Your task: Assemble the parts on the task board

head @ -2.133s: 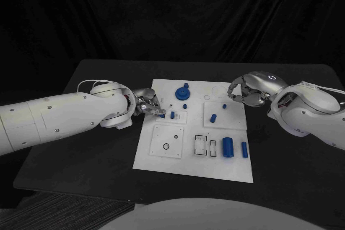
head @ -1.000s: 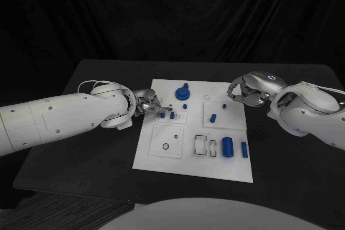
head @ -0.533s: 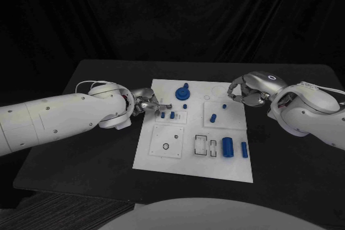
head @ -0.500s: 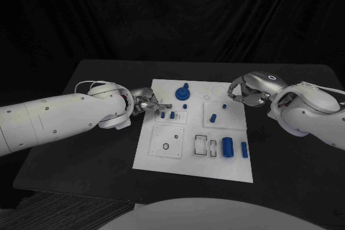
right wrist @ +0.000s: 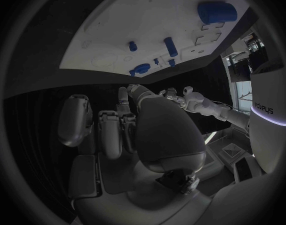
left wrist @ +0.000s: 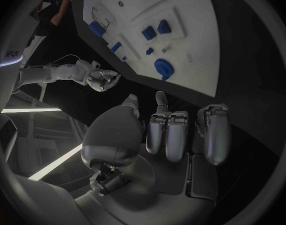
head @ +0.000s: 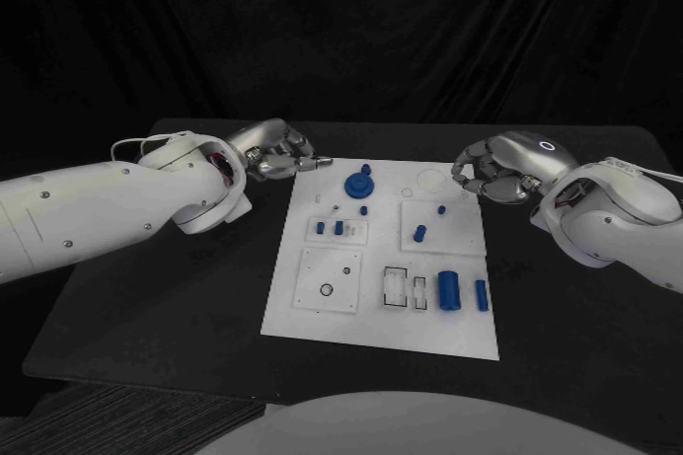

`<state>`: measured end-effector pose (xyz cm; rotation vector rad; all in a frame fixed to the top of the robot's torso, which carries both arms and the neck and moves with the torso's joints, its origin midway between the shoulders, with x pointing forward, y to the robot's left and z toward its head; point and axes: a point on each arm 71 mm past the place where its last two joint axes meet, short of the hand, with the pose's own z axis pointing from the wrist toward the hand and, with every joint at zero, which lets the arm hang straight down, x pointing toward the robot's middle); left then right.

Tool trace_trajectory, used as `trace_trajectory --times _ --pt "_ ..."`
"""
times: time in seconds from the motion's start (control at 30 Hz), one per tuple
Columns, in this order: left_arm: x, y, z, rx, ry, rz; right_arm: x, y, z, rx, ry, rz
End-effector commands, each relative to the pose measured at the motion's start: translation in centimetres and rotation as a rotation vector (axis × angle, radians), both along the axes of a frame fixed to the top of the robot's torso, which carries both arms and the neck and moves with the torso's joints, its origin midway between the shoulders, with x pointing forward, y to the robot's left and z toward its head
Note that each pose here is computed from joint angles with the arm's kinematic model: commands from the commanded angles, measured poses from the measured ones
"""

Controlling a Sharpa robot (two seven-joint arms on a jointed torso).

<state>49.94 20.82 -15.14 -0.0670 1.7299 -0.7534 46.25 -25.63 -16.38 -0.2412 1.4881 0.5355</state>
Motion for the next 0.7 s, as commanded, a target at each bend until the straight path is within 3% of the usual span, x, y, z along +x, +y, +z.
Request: trace_trajectory --times 0.03,0.1,0.2,0.33,0.53,0.7 --pt "-0.09 -1.3 2.02 -0.068 -0.216 -0.250 -0.2 0.3 1.1 0.049 -0.088 0.028" --pt "0.11 -1.7 2.29 -0.001 -0.293 -0.346 -0.2 0.5 1.2 0.053 -0.097 0.036" --pt "0.32 -2.4 2.06 0.103 -0.367 -0.454 -0.1 0.6 1.2 0.053 -0.100 0.042" --pt "0.35 -3.5 0.61 0.257 -0.422 -0.568 -0.1 0.6 1.2 0.050 -0.098 0.045" --pt "0.30 -5.0 -1.11 0.337 -0.448 -0.647 -0.2 0.6 1.1 0.051 -0.097 0.048" --pt "0.31 -6.1 -2.02 0.350 -0.457 -0.675 -0.3 0.7 1.0 0.053 -0.096 0.053"
